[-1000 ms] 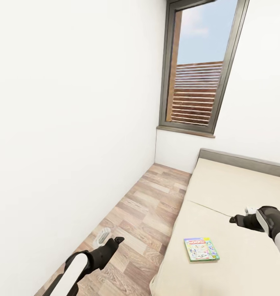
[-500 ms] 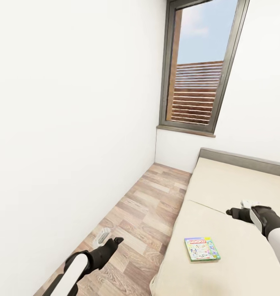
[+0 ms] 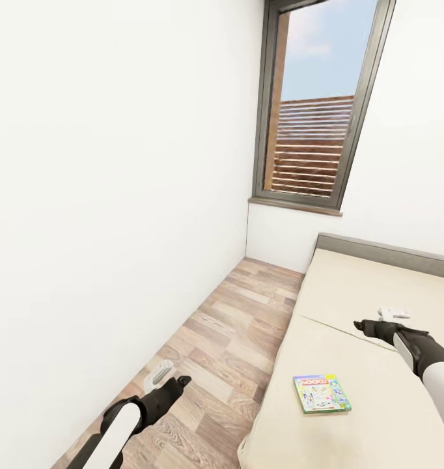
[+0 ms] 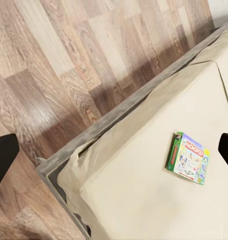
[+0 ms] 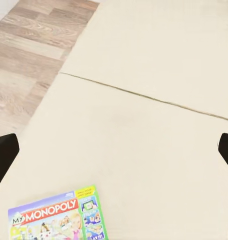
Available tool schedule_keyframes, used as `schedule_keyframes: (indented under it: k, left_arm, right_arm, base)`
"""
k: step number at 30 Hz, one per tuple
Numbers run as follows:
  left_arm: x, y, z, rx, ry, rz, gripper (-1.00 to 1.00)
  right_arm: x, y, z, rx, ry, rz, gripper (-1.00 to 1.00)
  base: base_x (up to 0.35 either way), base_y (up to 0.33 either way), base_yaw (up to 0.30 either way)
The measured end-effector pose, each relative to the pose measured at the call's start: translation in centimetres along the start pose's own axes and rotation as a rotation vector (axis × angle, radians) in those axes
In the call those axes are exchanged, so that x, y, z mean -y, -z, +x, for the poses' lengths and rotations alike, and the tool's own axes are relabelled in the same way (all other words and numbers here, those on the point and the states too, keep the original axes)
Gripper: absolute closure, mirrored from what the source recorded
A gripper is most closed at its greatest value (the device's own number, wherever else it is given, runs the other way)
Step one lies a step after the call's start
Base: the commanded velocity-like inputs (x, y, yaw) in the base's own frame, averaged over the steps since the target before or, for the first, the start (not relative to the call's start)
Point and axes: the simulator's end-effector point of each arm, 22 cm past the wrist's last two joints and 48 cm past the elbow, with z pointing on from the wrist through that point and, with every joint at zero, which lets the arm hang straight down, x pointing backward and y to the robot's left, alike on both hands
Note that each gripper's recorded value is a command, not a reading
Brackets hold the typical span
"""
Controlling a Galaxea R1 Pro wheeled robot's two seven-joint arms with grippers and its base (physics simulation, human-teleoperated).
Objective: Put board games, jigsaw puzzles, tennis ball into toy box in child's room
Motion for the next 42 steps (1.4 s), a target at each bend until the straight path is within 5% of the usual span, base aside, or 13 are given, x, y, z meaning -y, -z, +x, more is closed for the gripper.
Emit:
schedule_keyframes:
  k: [5, 14, 23, 37, 38, 39, 42]
  left_arm:
    - [-1.4, -0.8, 0.2, 0.01, 0.004, -0.027, -1.0]
    - [-3.1, -2.1, 1.1, -0.002, 0.014, -0.052, -1.0]
    - [-4.1, -3.2, 1.7, -0.008, 0.016, -0.061, -1.0]
    - [-5.2, -4.6, 2.2, -0.008, 0.015, -0.062, -1.0]
    - [-5.3, -4.8, 2.3, -0.008, 0.016, -0.062, -1.0]
    - [-5.1, -4.9, 2.4, -0.013, 0.027, -0.049, -1.0]
    - [-5.0, -5.2, 2.6, -0.014, 0.031, -0.033, -1.0]
  right_arm:
    - [-3.8, -1.0, 1.0, 0.058, 0.023, -0.043, -1.0]
    - [-5.6, -1.6, 1.8, 0.076, 0.037, -0.113, -1.0]
    - [-7.5, -1.9, 7.7, -0.163, -0.016, -0.192, -1.0]
    - [-7.9, -3.0, 9.9, -0.201, -0.024, -0.2, -1.0]
    - [-7.9, -3.0, 10.3, -0.217, -0.03, -0.198, -1.0]
    - [-8.0, -2.6, 11.8, -0.305, -0.064, -0.198, -1.0]
    - [-8.2, -2.4, 11.9, -0.359, -0.09, -0.189, -1.0]
  base:
    - [0.0, 0.0, 0.0]
    - [0.0, 0.0, 0.0]
    - [0.0, 0.0, 0.0]
    - [0.0, 0.0, 0.0]
    - [0.0, 0.0, 0.0]
    - [0.0, 0.0, 0.0]
    - [0.0, 0.0, 0.0]
